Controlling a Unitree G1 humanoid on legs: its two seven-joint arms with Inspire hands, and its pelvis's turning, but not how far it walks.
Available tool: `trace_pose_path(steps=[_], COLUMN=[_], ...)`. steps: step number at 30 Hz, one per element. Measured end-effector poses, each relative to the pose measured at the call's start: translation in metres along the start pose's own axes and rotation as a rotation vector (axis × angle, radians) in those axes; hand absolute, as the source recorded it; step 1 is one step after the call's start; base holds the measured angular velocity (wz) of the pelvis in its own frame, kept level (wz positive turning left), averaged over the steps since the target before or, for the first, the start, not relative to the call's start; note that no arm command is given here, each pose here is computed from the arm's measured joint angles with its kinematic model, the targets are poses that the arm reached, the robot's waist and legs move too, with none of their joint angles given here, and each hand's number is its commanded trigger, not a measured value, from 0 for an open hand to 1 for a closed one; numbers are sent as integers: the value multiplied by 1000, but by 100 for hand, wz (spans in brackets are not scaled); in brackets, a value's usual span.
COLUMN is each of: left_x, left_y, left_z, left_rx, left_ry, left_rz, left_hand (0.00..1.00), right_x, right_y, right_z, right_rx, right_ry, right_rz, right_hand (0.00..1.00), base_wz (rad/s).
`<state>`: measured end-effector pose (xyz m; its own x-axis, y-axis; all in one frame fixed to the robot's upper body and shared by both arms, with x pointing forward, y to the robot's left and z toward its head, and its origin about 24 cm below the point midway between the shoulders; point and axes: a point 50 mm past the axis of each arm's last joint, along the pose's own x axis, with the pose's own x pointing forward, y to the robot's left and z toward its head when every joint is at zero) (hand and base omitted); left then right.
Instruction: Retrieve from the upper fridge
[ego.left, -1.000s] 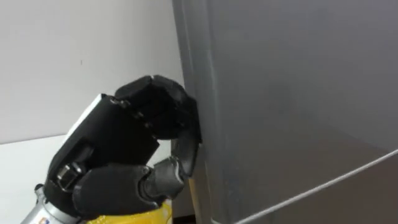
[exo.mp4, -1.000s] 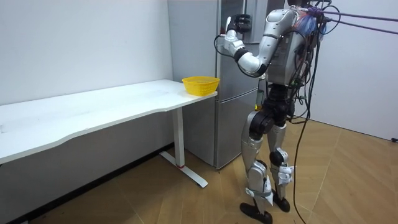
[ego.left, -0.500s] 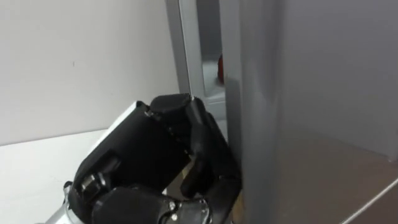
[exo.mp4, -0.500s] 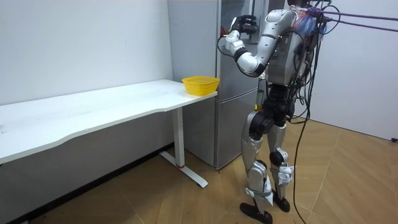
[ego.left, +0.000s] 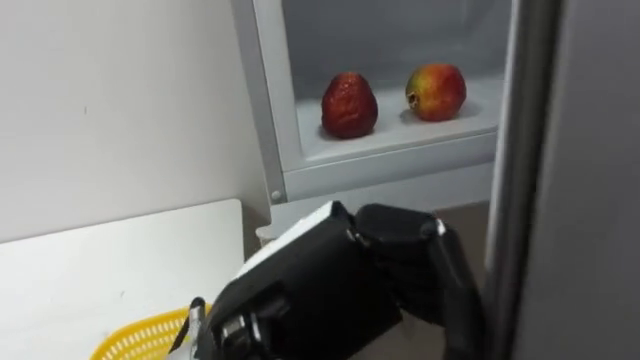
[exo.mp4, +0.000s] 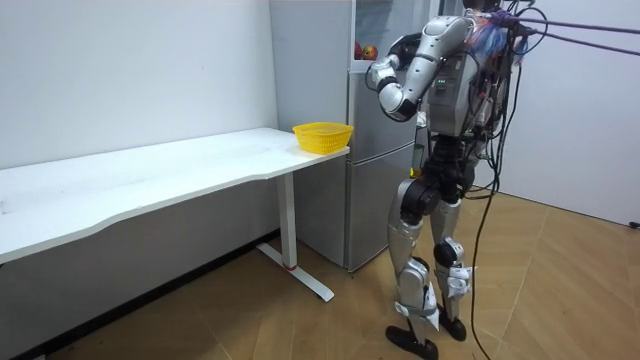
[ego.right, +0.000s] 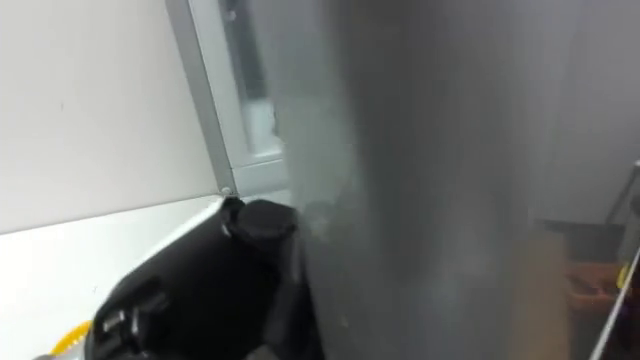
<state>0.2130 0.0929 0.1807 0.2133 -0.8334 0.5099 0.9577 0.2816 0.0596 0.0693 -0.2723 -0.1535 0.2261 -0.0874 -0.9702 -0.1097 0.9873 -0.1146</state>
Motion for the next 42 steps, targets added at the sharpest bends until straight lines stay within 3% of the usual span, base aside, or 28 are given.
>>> trace_pose_path(steps=[5,13,21,42], left_x=[16,35,41,70], left_y=[-8,-22,-25,-37], left_z=[-3,-8,-12,-17], left_rx=[-20,-47,-68,-105], left_ry=[1,10,9,-16], left_rz=[-109,-253,-272,-321], left_hand=[0,0,0,0], right_x=[0,0,-2,0], right_y=[-1,1,1,5], right_z=[-1,-11,-31,-19], right_rx=[-31,-212,-285,-341], right_ry=[22,118,232,222], right_rz=[-4,-1,17,40], right_hand=[0,0,0,0], base_wz=[-7,-8,0,-1])
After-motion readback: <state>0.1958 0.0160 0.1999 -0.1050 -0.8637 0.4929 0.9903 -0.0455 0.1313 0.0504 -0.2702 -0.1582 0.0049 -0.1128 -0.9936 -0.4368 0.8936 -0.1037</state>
